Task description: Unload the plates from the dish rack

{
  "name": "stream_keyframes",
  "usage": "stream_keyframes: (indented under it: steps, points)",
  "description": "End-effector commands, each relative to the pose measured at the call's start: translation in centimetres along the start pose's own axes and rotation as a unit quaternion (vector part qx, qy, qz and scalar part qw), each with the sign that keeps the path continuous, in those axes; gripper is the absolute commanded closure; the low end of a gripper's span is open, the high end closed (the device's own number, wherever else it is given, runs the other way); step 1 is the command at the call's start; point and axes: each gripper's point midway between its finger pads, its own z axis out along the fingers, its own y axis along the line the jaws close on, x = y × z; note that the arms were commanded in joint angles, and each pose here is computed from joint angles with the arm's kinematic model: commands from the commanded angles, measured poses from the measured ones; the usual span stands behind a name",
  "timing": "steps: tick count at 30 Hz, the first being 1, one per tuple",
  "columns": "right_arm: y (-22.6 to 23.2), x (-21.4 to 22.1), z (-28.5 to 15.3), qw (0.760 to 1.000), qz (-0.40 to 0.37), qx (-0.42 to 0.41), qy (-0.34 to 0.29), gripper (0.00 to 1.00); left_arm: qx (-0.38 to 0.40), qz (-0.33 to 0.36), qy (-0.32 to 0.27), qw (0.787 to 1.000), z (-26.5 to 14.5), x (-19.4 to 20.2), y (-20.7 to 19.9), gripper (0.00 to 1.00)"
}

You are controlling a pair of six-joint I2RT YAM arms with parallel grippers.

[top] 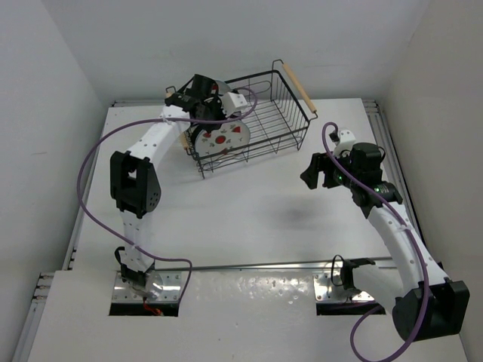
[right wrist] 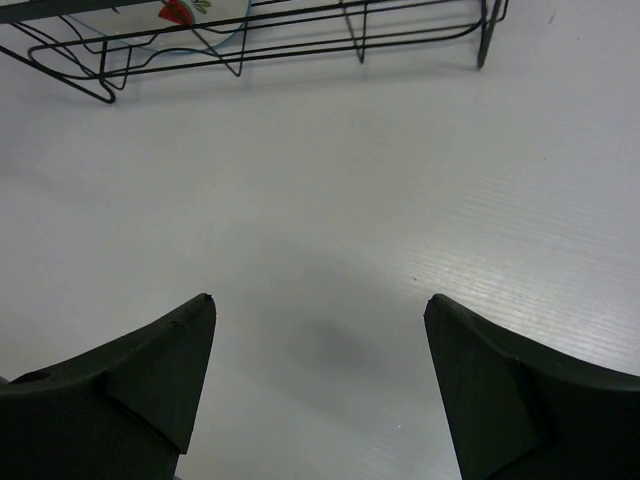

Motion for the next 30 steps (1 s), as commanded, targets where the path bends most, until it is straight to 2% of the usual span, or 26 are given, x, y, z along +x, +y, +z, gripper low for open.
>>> stream_keyframes:
  steps: [1, 3, 10, 18, 30]
  points:
    - [0.2, -0.5, -0.2, 1.000, -0.004, 0.000, -0.011, 0.16, 0.029, -0.050, 0.021, 0.998, 1.0, 0.9, -2.3, 0.95]
    - [0.2, -0.5, -0.2, 1.000, -0.005, 0.000, -0.012, 0.16, 0.023, -0.051, 0.009, 0.998, 0.4, 0.0, -2.0, 1.00]
    - [0.3, -0.5, -0.2, 1.000, -0.007, 0.000, -0.012, 0.16, -0.031, -0.033, -0.041, 0.998, -2.6, -3.9, 0.7, 1.00]
    - [0.5, -0.8, -0.2, 1.000, -0.007, -0.003, -0.017, 0.16, -0.066, 0.023, -0.058, 0.996, -5.2, -5.4, 2.1, 1.00]
    - [1.0, -0.8, -0.1, 1.000, -0.009, -0.008, -0.016, 0.16, -0.138, 0.063, -0.115, 0.982, -10.3, -9.2, 4.5, 1.00]
